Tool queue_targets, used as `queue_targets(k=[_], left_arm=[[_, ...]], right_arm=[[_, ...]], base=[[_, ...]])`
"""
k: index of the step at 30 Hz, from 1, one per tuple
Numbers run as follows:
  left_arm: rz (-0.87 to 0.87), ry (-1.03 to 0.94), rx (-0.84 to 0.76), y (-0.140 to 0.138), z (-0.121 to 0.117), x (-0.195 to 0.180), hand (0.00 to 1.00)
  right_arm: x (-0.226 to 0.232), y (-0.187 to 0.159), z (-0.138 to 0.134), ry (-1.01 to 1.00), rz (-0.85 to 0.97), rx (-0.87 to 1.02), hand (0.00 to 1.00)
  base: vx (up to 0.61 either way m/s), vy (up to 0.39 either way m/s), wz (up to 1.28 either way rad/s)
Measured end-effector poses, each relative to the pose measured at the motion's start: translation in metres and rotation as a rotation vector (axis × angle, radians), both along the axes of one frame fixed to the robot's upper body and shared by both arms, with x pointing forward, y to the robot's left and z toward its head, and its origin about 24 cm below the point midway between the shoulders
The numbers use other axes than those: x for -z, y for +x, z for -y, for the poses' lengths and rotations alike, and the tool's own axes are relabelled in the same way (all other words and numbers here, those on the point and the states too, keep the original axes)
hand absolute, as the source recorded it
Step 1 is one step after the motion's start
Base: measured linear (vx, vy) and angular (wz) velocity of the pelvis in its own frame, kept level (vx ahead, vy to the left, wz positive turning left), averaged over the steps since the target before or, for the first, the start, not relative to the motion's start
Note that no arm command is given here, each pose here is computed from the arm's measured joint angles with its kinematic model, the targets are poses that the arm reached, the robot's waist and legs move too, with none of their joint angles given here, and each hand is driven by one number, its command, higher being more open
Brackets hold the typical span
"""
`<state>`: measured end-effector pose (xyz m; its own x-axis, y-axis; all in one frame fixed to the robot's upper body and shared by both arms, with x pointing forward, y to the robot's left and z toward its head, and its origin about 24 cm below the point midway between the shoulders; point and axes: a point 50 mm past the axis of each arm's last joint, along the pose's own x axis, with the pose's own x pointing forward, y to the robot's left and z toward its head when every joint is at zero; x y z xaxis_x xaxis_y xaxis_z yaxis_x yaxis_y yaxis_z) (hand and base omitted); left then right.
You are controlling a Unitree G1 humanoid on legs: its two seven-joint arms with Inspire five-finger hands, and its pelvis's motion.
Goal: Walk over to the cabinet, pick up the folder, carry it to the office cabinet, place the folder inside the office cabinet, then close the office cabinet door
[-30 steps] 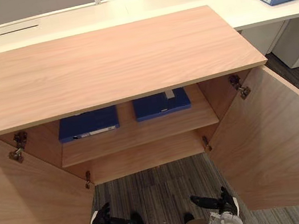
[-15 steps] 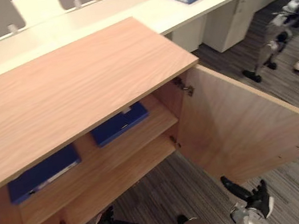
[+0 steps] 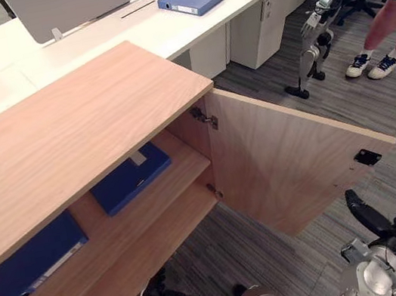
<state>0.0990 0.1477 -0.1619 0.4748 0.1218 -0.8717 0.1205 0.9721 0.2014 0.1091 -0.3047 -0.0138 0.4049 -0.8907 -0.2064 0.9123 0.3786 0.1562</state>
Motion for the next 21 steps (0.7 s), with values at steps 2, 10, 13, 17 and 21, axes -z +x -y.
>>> queue_targets(k=[2,10,13,17,21], left_arm=[[0.009,-0.003,0.031,0.004,0.003,-0.001,1.00],[0.044,-0.026,0.128,0.013,0.014,-0.004,1.00],[0.038,-0.030,0.135,0.011,0.015,-0.003,1.00],[0.026,-0.034,0.141,0.006,0.015,-0.002,1.00],[0.014,-0.033,0.163,0.003,0.016,-0.001,1.00]], right_arm=[[-0.007,0.003,0.002,-0.025,0.024,-0.018,1.00],[-0.026,0.023,0.014,-0.122,0.072,-0.155,1.00],[-0.023,0.029,0.015,-0.132,0.037,-0.206,1.00],[-0.015,0.032,0.012,-0.105,0.016,-0.232,1.00],[-0.008,0.039,0.009,-0.096,-0.025,-0.291,1.00]], base=[[-0.03,-0.073,0.00],[0.00,-0.063,0.03],[-0.01,-0.062,0.01],[-0.02,-0.067,0.06],[-0.04,-0.081,0.16]])
